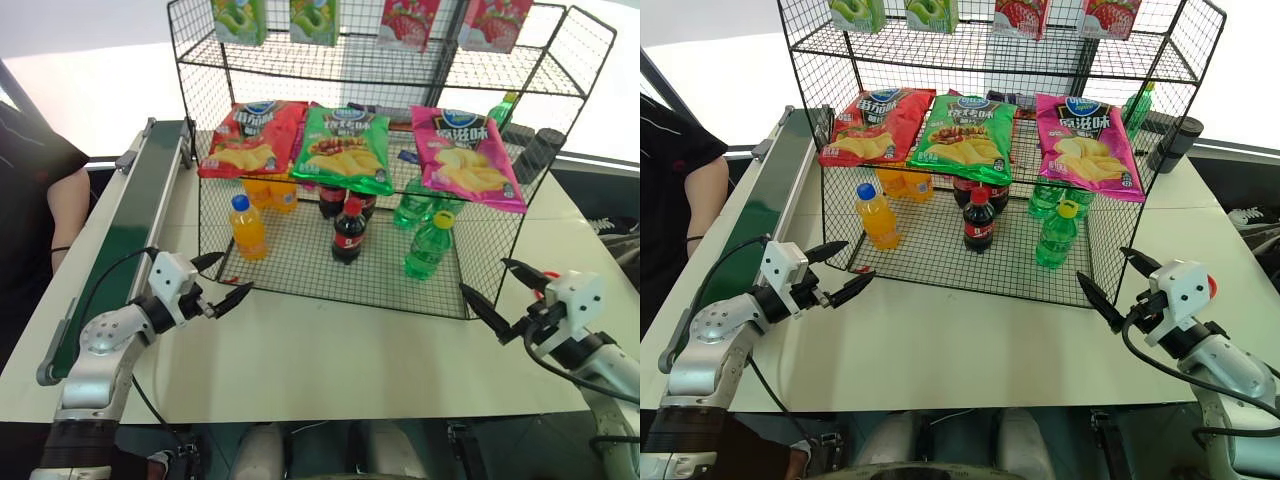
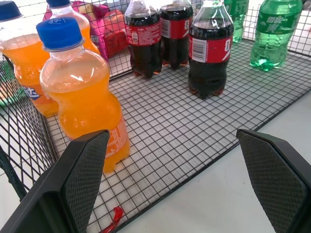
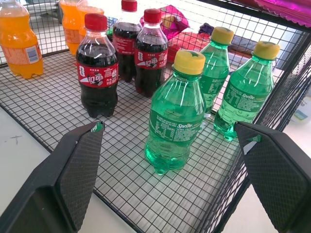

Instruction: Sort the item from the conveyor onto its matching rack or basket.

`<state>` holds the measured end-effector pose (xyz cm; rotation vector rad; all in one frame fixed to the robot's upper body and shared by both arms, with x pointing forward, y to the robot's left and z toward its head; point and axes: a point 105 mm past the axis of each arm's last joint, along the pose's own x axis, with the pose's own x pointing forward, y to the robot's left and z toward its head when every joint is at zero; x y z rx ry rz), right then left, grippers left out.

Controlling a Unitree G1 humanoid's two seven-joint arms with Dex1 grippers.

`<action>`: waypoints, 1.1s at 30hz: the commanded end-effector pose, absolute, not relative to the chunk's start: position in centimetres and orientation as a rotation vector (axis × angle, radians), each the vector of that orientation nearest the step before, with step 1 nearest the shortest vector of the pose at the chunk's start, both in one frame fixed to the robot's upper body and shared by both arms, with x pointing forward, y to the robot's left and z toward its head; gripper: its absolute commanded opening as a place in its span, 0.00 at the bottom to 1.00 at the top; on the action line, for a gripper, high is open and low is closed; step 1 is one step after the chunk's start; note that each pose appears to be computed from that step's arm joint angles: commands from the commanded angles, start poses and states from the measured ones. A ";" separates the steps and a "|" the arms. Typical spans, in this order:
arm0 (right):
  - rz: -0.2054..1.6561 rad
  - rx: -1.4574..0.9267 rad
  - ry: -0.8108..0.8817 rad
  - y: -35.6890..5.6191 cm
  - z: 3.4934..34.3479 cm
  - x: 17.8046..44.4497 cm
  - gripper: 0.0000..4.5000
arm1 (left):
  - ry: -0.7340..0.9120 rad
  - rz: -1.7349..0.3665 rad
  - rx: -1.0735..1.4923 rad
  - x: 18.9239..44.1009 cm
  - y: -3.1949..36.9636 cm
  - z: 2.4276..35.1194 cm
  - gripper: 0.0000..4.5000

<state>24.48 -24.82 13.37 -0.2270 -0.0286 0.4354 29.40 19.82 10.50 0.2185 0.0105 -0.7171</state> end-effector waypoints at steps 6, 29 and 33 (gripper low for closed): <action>0.459 -0.244 -0.069 -24.0 14.0 24.7 0.99 | -0.014 -0.684 0.250 29.2 20.5 11.3 1.00; 0.451 -0.245 -0.073 -24.1 13.5 24.8 0.99 | -0.009 -0.700 0.229 29.4 20.0 10.9 1.00; 0.457 -0.259 -0.066 -24.2 13.4 24.7 0.99 | -0.001 -0.698 0.228 29.3 20.1 10.8 1.00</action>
